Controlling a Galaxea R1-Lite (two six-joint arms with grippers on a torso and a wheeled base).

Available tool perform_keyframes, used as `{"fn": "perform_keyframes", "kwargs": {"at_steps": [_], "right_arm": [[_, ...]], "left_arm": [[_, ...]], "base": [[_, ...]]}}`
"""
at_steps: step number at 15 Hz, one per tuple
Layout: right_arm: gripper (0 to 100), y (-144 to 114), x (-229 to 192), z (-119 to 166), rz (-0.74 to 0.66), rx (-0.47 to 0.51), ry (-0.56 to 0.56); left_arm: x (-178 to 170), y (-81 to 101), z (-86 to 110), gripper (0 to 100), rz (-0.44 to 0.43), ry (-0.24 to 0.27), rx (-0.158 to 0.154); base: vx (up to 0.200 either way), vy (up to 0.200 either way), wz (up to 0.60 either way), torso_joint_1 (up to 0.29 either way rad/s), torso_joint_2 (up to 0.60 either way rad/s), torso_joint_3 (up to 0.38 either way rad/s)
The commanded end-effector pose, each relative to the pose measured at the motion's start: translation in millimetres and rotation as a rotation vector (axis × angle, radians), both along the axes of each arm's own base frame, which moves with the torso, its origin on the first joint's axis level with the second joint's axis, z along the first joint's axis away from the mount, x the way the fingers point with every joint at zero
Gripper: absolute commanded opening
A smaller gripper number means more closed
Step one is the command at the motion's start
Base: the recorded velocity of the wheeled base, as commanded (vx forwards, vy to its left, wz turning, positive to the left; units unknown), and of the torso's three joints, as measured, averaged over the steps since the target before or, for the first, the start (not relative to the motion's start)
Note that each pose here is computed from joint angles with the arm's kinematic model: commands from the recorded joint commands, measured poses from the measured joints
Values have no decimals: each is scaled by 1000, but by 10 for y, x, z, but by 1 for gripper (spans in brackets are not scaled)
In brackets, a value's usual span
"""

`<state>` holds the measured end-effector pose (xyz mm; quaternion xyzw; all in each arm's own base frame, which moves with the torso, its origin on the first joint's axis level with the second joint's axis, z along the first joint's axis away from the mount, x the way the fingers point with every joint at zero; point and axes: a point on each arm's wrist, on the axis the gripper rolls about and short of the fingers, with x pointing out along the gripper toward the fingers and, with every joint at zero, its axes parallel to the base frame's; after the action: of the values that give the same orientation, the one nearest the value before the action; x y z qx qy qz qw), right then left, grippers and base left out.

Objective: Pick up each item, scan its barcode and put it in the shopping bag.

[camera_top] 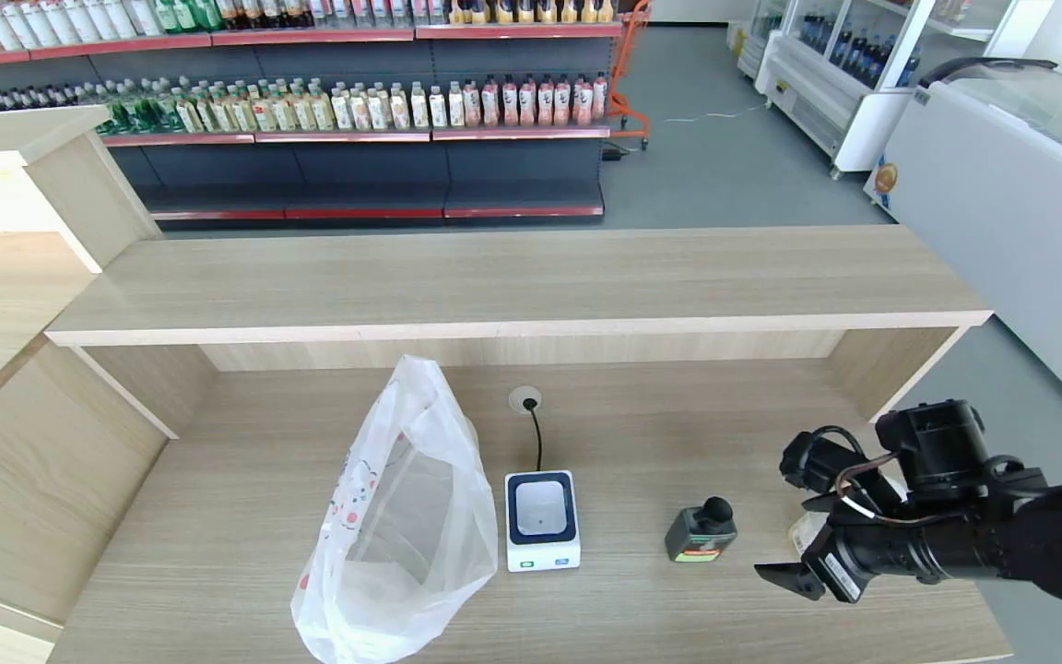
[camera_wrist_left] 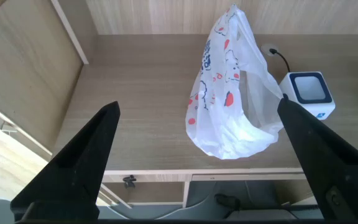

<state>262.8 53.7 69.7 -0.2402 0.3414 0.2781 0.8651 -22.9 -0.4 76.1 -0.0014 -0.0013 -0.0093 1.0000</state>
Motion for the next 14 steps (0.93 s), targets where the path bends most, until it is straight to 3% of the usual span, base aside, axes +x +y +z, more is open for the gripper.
{"fn": "perform_keyframes", "kwargs": {"at_steps": [1, 14], "right_arm": [[100, 45, 172, -305, 47, 10, 62], [100, 340, 712, -557, 336, 45, -45]], "left_arm": [[0, 0, 0, 100, 0, -1, 0], [0, 0, 0, 100, 0, -1, 0]], "base": [[0, 0, 0, 0, 0, 0], [0, 0, 0, 0, 0, 0]]}}
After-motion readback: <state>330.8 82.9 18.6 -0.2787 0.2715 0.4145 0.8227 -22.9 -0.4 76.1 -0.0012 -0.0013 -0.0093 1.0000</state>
